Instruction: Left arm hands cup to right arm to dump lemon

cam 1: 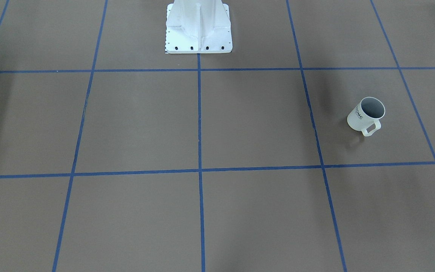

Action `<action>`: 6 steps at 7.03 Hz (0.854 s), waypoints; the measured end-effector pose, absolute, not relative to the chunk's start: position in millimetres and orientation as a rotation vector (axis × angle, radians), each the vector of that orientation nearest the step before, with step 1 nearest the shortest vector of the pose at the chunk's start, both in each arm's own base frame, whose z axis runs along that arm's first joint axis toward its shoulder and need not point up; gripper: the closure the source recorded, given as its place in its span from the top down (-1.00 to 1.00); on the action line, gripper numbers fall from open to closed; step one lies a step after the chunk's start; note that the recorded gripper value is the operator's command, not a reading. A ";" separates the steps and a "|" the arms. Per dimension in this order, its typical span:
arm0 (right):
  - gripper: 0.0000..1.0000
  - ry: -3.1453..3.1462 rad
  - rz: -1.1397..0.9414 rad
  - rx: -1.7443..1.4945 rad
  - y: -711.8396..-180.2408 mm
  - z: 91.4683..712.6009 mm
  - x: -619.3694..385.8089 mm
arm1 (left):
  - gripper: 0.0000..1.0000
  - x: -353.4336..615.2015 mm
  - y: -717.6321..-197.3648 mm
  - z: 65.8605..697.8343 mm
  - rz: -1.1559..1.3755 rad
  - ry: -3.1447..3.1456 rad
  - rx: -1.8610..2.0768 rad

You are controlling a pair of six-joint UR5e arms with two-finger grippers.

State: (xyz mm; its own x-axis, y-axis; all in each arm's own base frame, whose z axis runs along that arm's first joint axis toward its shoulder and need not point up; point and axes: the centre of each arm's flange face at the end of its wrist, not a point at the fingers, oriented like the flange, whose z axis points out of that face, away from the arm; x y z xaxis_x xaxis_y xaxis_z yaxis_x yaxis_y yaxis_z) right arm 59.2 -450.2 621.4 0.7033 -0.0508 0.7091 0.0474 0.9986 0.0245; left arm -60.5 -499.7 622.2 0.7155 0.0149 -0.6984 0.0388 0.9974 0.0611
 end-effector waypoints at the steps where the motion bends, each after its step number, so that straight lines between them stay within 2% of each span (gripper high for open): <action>1: 1.00 -0.790 -0.047 0.005 -449.1 623.1 62.8 | 1.00 -60.5 -499.9 621.8 -0.014 0.774 0.074; 6: 1.00 -0.790 -0.042 0.013 -452.9 619.5 65.1 | 1.00 -59.3 -503.0 622.6 -0.012 0.774 0.072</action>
State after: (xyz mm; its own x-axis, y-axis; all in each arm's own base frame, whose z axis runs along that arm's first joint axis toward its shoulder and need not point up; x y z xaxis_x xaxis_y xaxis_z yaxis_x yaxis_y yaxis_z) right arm 65.1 -452.9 619.5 0.7032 -0.0429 0.7097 0.0330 0.9991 0.0277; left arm -59.3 -503.0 622.6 0.7154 0.0154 -0.6985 0.0374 0.9975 0.0604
